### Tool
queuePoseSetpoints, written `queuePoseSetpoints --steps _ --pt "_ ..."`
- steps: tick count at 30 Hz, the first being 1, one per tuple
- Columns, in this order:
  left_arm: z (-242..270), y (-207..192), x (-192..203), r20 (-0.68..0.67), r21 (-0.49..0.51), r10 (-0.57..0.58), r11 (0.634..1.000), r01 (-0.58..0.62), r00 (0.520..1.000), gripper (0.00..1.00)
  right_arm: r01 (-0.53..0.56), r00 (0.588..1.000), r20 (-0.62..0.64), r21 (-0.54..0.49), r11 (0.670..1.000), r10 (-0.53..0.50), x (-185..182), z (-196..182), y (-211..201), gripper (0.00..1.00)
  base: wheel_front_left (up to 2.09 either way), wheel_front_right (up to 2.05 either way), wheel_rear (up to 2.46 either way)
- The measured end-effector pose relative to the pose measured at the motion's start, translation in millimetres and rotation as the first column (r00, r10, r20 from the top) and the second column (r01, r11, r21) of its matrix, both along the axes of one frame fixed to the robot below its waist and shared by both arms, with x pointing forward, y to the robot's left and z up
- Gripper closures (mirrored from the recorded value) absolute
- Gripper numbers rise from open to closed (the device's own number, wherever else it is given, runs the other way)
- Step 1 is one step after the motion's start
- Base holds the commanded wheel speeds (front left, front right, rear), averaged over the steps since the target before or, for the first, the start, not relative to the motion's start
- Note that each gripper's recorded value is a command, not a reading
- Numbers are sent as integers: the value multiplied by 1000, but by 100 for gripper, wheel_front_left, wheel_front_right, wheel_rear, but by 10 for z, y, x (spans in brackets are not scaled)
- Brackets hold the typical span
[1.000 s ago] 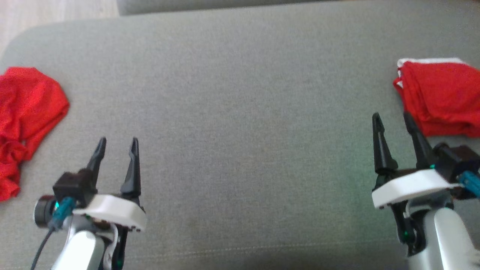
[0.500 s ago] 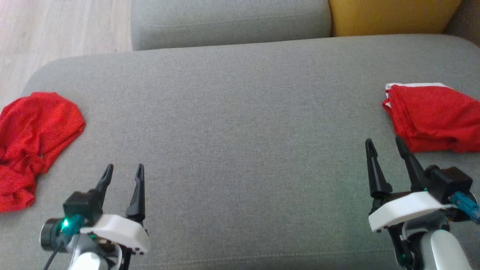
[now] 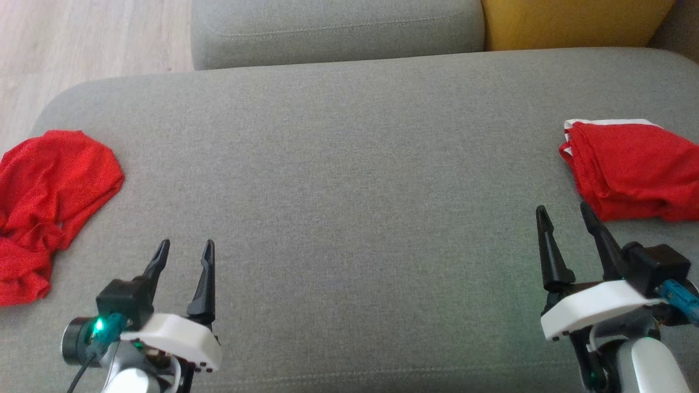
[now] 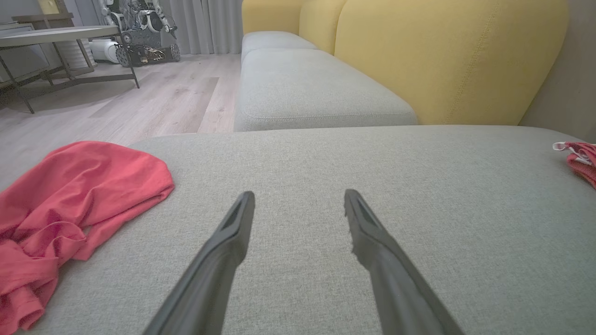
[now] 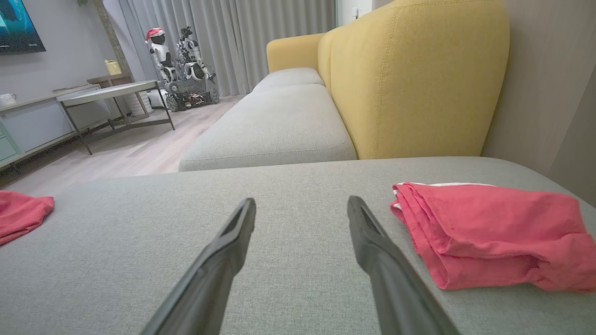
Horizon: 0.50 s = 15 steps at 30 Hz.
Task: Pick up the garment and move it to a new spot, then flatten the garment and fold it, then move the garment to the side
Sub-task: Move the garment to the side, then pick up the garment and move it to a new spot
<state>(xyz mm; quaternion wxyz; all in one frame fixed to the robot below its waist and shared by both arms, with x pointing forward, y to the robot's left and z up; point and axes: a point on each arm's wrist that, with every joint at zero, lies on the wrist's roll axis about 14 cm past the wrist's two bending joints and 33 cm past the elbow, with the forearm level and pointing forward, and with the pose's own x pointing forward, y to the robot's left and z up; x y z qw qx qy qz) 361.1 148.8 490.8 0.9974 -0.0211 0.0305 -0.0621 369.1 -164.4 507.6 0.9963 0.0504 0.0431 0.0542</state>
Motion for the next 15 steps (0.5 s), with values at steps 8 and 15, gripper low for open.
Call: queuePoseSetpoints --steps 8,15 --pt "-11 14 15 -2 4 5 1000 -5 1000 0 9 1000 -12 -6 1000 -9 10 -27 -33 0 0 0 0" --pt "-4 46 9 1 5 14 1000 -14 1000 0 6 1000 -18 -15 1000 -6 30 -38 -28 0 0 0 0"
